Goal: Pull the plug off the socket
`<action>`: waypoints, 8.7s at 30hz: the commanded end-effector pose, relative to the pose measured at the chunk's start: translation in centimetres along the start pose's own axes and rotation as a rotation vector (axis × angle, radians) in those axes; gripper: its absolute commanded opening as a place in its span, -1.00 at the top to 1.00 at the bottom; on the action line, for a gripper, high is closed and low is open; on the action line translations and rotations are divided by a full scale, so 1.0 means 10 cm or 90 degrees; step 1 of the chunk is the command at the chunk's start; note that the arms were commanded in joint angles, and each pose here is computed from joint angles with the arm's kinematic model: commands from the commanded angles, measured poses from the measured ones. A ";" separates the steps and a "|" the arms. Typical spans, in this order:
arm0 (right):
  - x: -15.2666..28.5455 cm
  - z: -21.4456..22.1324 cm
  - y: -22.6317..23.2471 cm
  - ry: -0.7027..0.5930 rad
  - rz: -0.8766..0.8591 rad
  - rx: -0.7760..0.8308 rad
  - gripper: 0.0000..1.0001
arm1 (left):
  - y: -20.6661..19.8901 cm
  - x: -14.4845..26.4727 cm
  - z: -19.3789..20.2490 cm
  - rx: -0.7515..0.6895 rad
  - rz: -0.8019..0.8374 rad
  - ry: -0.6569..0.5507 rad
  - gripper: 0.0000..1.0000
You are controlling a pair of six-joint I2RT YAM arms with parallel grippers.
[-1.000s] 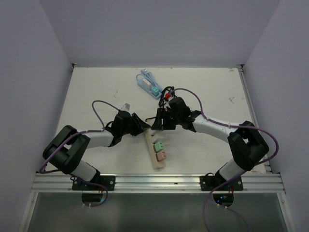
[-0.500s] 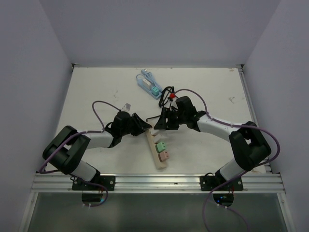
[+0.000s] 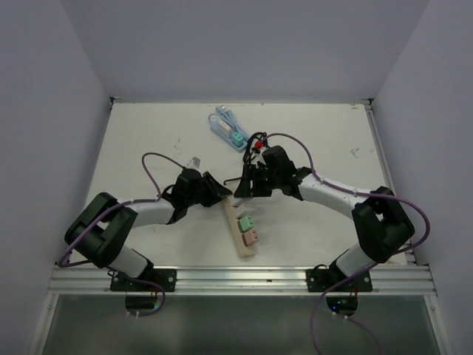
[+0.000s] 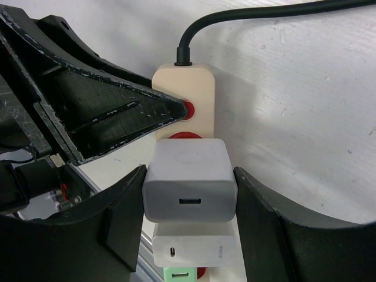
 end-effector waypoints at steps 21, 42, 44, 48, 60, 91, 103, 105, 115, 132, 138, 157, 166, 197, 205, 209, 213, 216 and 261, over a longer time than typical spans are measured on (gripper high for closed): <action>0.51 -0.36 -0.28 -0.076 -0.016 -0.019 1.00 | 0.73 0.06 -0.06 -0.050 -0.260 -0.079 1.00; 0.54 -0.45 0.00 -0.094 0.031 0.038 1.00 | 0.76 0.01 -0.04 -0.038 -0.313 -0.089 1.00; 0.58 -0.46 -0.03 -0.102 0.025 0.036 1.00 | 0.76 0.02 -0.04 -0.038 -0.309 -0.089 1.00; 0.69 -0.46 -0.15 -0.137 0.035 0.020 1.00 | 0.70 0.03 -0.04 -0.040 -0.279 -0.089 1.00; 1.43 -0.56 -1.07 -0.364 0.442 -0.002 1.00 | 0.61 0.13 -0.06 -0.030 -0.216 -0.068 1.00; 0.87 -0.50 -1.93 -0.239 0.654 -0.011 0.40 | 0.59 0.11 -0.05 -0.018 -0.185 -0.037 1.00; 0.96 -0.12 -1.83 -0.159 0.621 -0.044 -0.41 | 0.61 0.17 -0.03 -0.011 -0.183 -0.042 1.00; 0.96 -0.08 -1.80 -0.150 0.608 -0.053 -0.54 | 0.61 0.18 -0.03 -0.008 -0.183 -0.043 1.00; 1.09 -0.05 -1.43 -0.155 0.448 -0.070 -0.75 | 0.59 0.21 -0.03 -0.011 -0.170 -0.046 1.00; 0.56 -0.08 -0.20 -0.090 -0.005 -0.022 -0.98 | 0.53 0.23 -0.04 -0.017 -0.155 -0.044 1.00; 0.29 0.04 0.12 -0.038 -0.061 0.007 -0.98 | 0.53 0.23 -0.04 -0.016 -0.151 -0.045 1.00; -0.15 0.27 0.32 0.034 -0.074 0.020 -0.92 | 0.49 0.24 -0.05 -0.013 -0.136 -0.050 1.00; -0.20 0.28 0.36 0.038 -0.090 0.014 -0.31 | 0.48 0.25 -0.04 -0.005 -0.122 -0.051 1.00; -0.22 0.28 0.32 0.045 -0.083 0.060 1.00 | 0.53 0.48 0.25 0.042 -0.083 0.006 -0.51; -0.23 0.29 0.33 0.048 -0.092 0.061 1.00 | 0.50 0.37 0.30 0.040 -0.095 0.011 -0.21; -0.23 0.30 0.32 0.049 -0.093 0.060 1.00 | 0.49 0.34 0.32 0.037 -0.096 0.012 -0.02; -0.24 0.31 0.31 0.052 -0.096 0.057 1.00 | 0.53 0.33 0.33 0.034 -0.106 0.008 0.30; -0.24 0.33 0.31 0.058 -0.099 0.050 1.00 | 0.53 0.34 0.33 0.033 -0.106 0.004 0.60; -0.15 0.24 0.31 0.017 -0.082 0.022 1.00 | 0.76 0.41 0.32 0.039 -0.171 -0.044 1.00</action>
Point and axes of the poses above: each gripper's point midway between its finger pads, its own x axis back along the fingers, its own y axis along the line the jaws close on, z = x × y, the point moved 9 cm from there along x, back along the fingers, and after that the axes turned 7 degrees about x, right-handed, at the moved point
